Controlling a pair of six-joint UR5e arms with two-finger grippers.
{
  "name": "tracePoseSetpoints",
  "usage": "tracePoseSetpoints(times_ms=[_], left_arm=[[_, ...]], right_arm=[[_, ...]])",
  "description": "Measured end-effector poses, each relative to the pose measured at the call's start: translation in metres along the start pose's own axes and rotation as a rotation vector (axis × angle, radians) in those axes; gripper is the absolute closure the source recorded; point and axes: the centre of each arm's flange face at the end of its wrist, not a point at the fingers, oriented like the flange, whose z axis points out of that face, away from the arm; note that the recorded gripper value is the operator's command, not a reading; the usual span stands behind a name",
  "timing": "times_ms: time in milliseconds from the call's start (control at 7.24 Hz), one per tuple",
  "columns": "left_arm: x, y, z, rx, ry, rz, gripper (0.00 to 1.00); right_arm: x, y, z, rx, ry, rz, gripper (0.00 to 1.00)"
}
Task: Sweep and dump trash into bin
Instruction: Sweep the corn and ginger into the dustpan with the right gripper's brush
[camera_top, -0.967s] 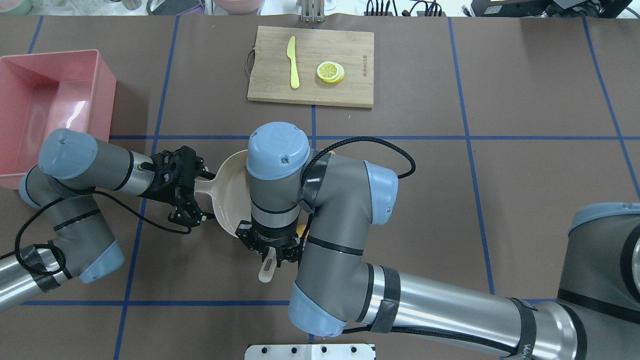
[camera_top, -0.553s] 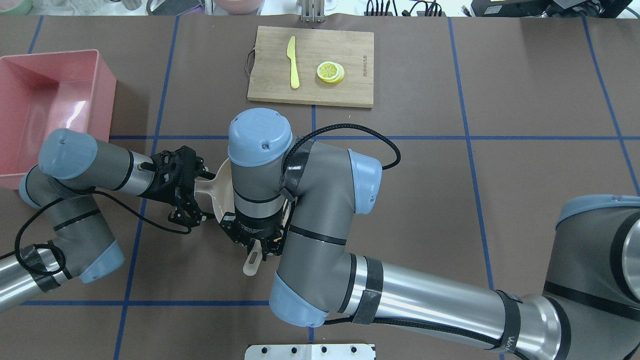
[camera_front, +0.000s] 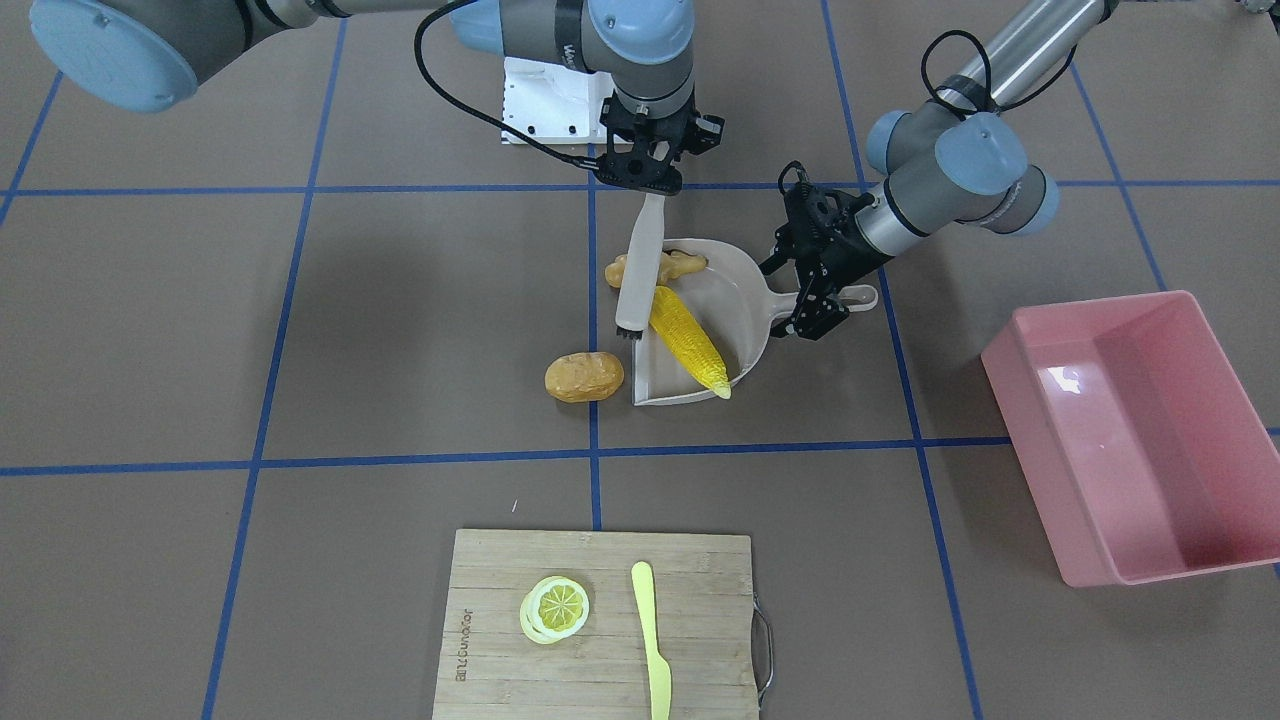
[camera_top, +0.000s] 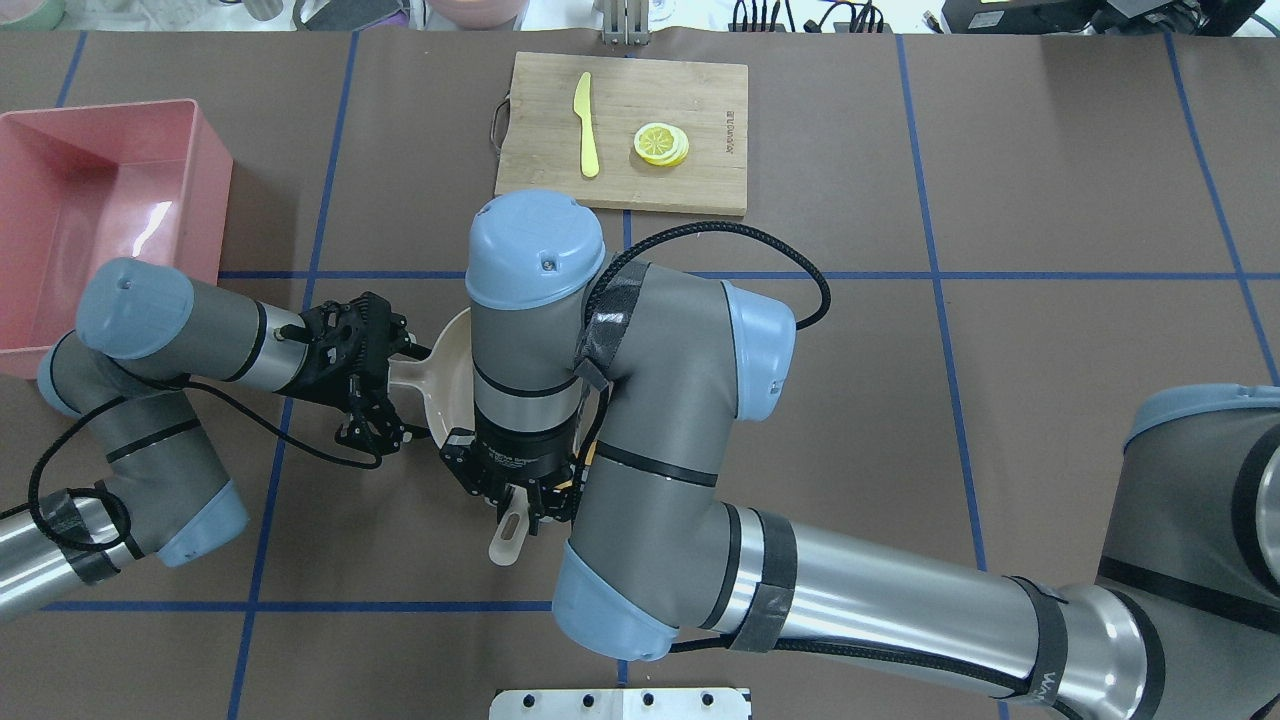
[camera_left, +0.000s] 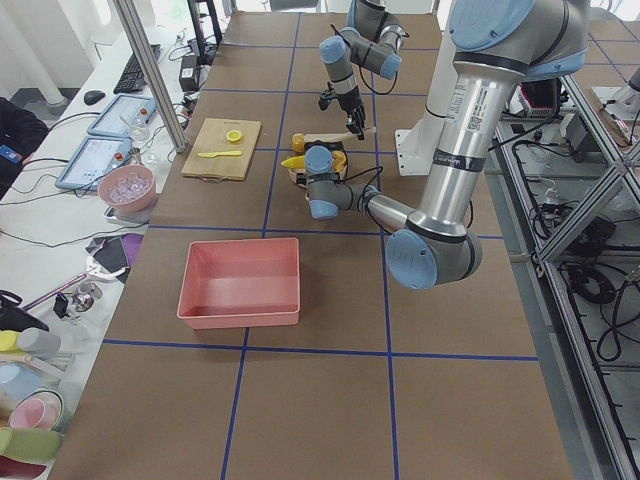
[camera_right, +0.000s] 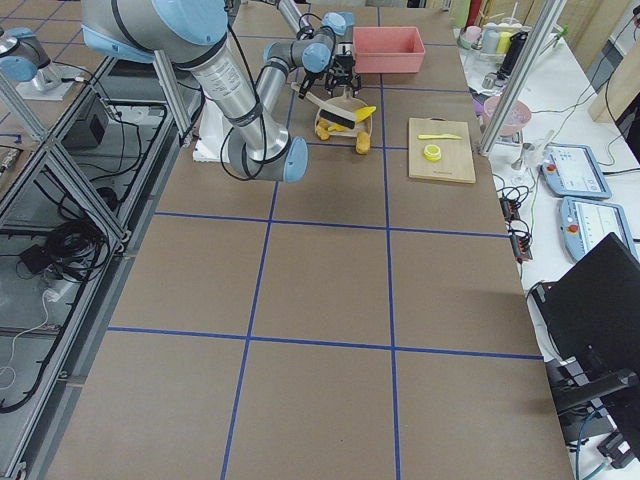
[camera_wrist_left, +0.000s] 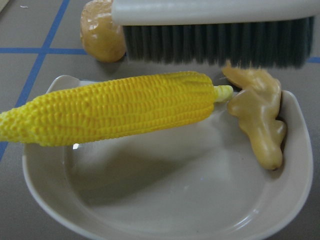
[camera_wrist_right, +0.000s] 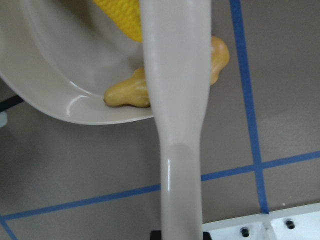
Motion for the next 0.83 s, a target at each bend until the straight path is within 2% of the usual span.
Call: tracePoseSetpoints(times_ms=[415, 829], left_arm=[[0.000, -0.001, 0.000, 0.001, 0.000, 0.001, 0.01], [0.000, 0.000, 0.000, 0.001, 0.001, 0.002, 0.01]], right_arm=[[0.070, -0.018, -0.016, 0.123, 0.148, -0.115, 1.00], [0.130, -0.048, 0.006, 0.225, 0.264, -0.288, 1.00]])
